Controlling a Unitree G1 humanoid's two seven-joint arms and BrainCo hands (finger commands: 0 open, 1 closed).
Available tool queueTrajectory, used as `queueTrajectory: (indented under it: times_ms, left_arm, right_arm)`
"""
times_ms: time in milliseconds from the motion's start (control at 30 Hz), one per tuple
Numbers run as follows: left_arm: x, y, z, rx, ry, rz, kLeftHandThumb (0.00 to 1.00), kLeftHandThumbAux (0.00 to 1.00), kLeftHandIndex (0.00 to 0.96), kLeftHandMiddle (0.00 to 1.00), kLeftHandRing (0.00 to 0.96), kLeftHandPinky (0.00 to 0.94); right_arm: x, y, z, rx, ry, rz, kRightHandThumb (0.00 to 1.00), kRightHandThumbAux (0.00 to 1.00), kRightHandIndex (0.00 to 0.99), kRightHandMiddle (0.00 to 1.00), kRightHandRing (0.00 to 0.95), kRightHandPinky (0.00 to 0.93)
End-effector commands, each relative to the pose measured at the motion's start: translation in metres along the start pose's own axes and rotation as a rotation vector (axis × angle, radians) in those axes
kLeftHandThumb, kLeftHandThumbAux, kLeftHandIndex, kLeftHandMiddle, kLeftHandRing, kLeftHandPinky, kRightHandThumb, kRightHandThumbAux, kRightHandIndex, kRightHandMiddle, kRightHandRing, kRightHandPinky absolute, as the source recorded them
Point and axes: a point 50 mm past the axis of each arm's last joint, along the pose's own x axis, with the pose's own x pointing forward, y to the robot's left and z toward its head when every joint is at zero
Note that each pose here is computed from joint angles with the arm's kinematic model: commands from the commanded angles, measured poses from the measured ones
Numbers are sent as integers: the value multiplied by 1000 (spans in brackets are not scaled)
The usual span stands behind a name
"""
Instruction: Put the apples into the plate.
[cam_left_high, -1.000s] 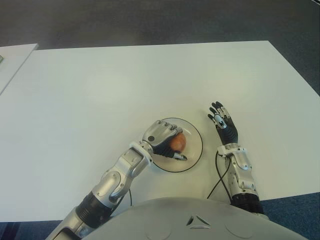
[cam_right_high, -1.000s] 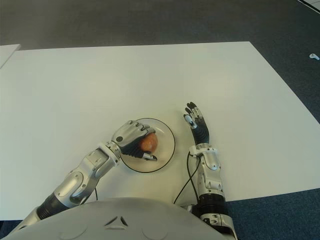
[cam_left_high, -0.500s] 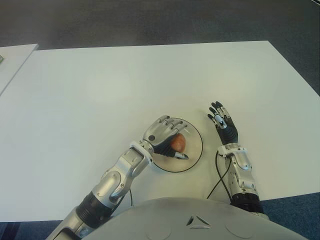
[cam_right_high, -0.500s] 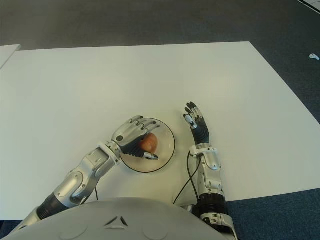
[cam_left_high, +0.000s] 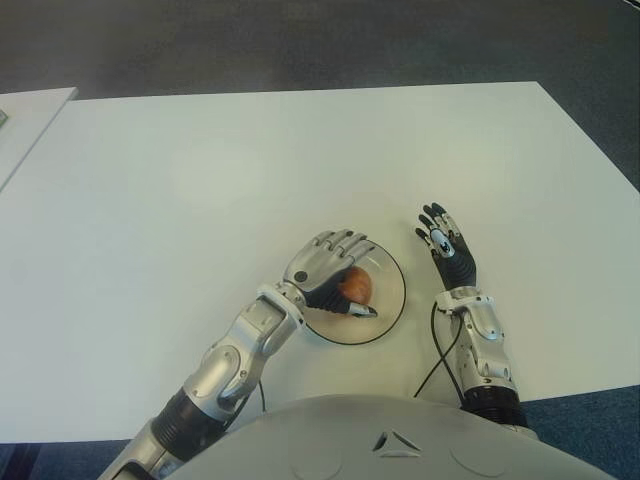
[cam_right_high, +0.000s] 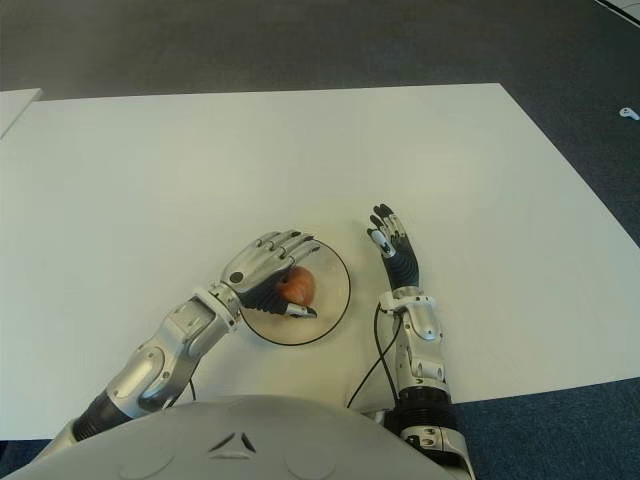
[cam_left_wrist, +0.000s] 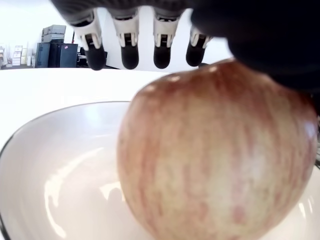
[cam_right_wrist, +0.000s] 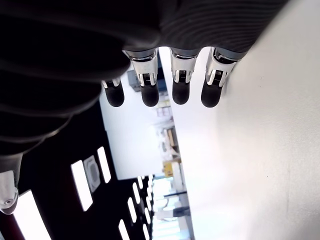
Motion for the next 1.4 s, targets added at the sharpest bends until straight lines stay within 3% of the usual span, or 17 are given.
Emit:
queueTrajectory:
  times_ms: [33, 467, 700, 800, 867, 1067, 1200, 1400]
  left_arm:
    - [-2, -1, -3, -32, 54, 14, 80, 282, 0, 0, 0, 0]
    - [-11, 8, -7, -132, 149, 127, 140, 288, 0, 0, 0, 0]
    - [-39, 22, -29, -314, 309, 306, 147, 286, 0, 0, 0, 6]
    - [-44, 19, -30, -445, 360, 384, 139, 283, 0, 0, 0, 20]
    - [-50, 15, -31, -672, 406, 485, 131, 283, 0, 0, 0, 22]
    - [-68, 0, -40, -1130, 479, 740, 74, 283, 29, 0, 0, 4]
    - [-88, -17, -46, -1161, 551, 822, 42, 284, 64, 6, 0, 5]
    - [-93, -23, -47, -1136, 549, 871, 3, 318, 131, 31, 4, 53]
  right_arm:
    - [-15, -3, -23, 23, 121, -22, 167, 488, 53, 50, 29, 46]
    - [-19, -4, -22, 6, 118, -18, 158, 476, 63, 56, 41, 62]
    - [-22, -1, -21, 15, 120, -23, 161, 473, 66, 56, 45, 75]
    - [-23, -1, -20, 15, 120, -23, 164, 471, 67, 55, 44, 73]
    - [-24, -2, -20, 13, 122, -22, 165, 472, 66, 53, 42, 70]
    - [-25, -4, -20, 11, 126, -21, 164, 472, 67, 49, 36, 58]
    - [-25, -5, -20, 10, 133, -18, 164, 470, 69, 47, 32, 52]
    - [-26, -6, -20, 2, 132, -16, 163, 473, 74, 48, 33, 60]
